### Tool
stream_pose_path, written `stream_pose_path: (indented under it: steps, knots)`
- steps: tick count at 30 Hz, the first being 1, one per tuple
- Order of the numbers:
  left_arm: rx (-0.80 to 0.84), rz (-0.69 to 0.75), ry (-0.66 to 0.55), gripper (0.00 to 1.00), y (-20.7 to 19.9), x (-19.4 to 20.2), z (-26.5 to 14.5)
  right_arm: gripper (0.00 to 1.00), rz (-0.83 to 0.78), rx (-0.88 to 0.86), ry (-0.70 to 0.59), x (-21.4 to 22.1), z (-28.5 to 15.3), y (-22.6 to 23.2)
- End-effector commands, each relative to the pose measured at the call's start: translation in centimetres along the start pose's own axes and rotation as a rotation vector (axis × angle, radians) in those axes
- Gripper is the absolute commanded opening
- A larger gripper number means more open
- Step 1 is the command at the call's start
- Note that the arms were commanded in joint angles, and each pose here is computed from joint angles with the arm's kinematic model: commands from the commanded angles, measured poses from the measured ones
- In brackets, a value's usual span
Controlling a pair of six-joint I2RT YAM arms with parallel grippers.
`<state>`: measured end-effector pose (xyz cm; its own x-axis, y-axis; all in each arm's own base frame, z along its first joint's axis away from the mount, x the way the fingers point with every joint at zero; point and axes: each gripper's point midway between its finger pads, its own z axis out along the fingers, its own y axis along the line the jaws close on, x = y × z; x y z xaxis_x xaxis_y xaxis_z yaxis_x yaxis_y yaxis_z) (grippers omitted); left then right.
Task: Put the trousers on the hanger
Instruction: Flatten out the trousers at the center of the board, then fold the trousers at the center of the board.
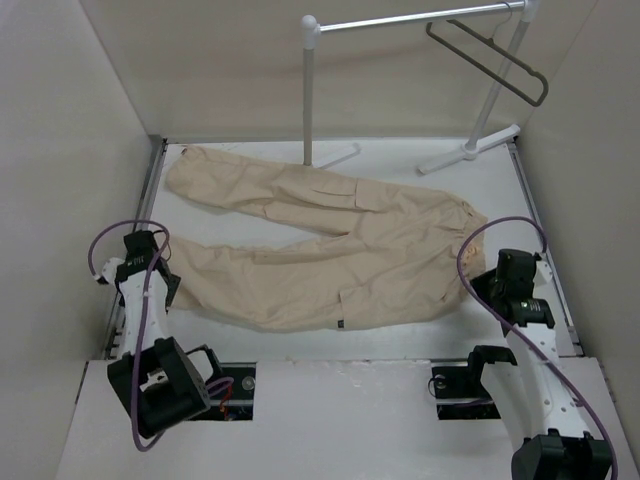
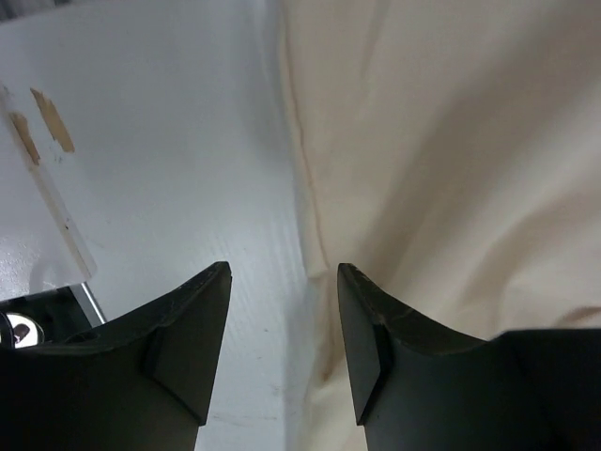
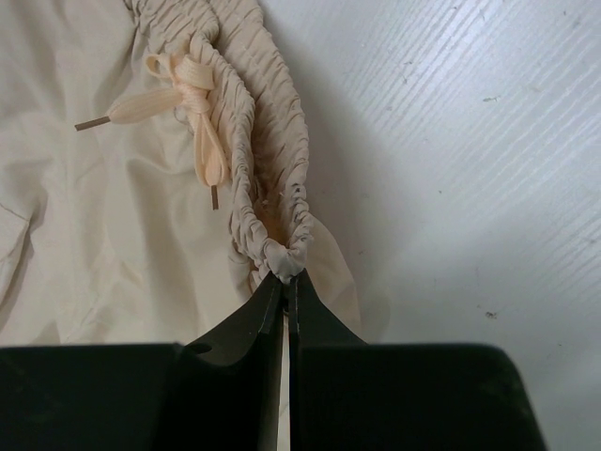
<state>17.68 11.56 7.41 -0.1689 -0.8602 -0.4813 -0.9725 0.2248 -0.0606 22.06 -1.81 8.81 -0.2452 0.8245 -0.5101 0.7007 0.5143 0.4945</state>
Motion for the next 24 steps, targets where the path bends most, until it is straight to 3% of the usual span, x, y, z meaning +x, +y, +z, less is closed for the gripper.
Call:
stream_pose_path:
  steps: [1,6,16,24]
  knots:
    - [-0.020,-0.076,0.004,0.47,0.4,-0.4,1.5,0.03,0.002,-0.017,-0.012,-0.9,-1.1,1.0]
    - [-0.008,-0.193,-0.006,0.48,-0.4,-2.5,2.6,0.03,0.010,-0.021,-0.004,-1.0,-1.3,1.2]
    - [-0.054,-0.292,-0.041,0.45,-1.8,-6.4,5.3,0.03,0.015,-0.024,-0.018,-1.6,-0.9,1.4]
    - [-0.014,-0.314,-0.010,0.39,-2.1,-4.3,8.0,0.03,0.028,-0.035,-0.033,-2.3,-0.8,2.0]
